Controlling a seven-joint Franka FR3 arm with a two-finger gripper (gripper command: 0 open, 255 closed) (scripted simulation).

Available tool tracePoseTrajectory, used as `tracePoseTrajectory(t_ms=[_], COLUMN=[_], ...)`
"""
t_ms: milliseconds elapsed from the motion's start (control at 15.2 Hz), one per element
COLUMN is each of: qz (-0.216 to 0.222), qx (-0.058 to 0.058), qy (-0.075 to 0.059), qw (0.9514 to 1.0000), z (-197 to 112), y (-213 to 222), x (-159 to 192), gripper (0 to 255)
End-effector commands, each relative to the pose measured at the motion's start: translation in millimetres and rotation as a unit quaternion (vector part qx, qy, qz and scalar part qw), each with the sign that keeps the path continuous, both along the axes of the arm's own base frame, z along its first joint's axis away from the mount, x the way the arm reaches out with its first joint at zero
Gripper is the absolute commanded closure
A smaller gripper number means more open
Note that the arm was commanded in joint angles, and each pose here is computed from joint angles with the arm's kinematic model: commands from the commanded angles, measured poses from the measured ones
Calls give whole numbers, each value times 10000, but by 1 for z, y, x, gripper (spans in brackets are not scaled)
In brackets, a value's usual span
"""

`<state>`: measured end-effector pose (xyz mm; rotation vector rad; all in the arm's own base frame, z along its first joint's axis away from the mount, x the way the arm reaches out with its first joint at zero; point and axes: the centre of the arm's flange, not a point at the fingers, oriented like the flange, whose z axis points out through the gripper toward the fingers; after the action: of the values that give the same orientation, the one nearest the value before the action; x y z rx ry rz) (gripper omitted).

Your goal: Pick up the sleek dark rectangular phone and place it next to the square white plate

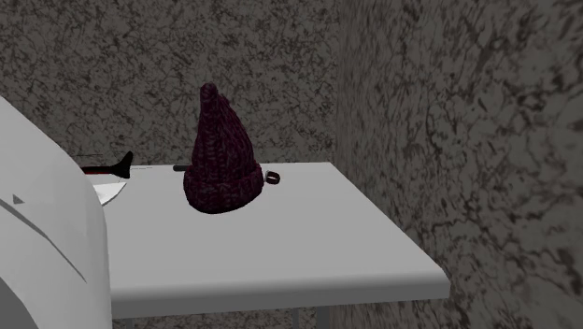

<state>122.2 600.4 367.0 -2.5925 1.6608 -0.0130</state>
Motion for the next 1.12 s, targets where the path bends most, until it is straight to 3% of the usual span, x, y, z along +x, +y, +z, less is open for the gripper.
tracePoseTrajectory(t_ms=[0, 132, 660, 726, 1056], qz=[-1, -1, -1, -1, -1], qx=[2, 2, 2, 2, 2], qy=[0, 0, 0, 0, 0], qw=[10000, 10000, 10000, 10000, 10000], z=[-11, -23, -23, -23, -23], y=[0, 0, 0, 0, 0], x=[0, 0, 0, 0, 0], gripper=[255, 255, 255, 0, 0])
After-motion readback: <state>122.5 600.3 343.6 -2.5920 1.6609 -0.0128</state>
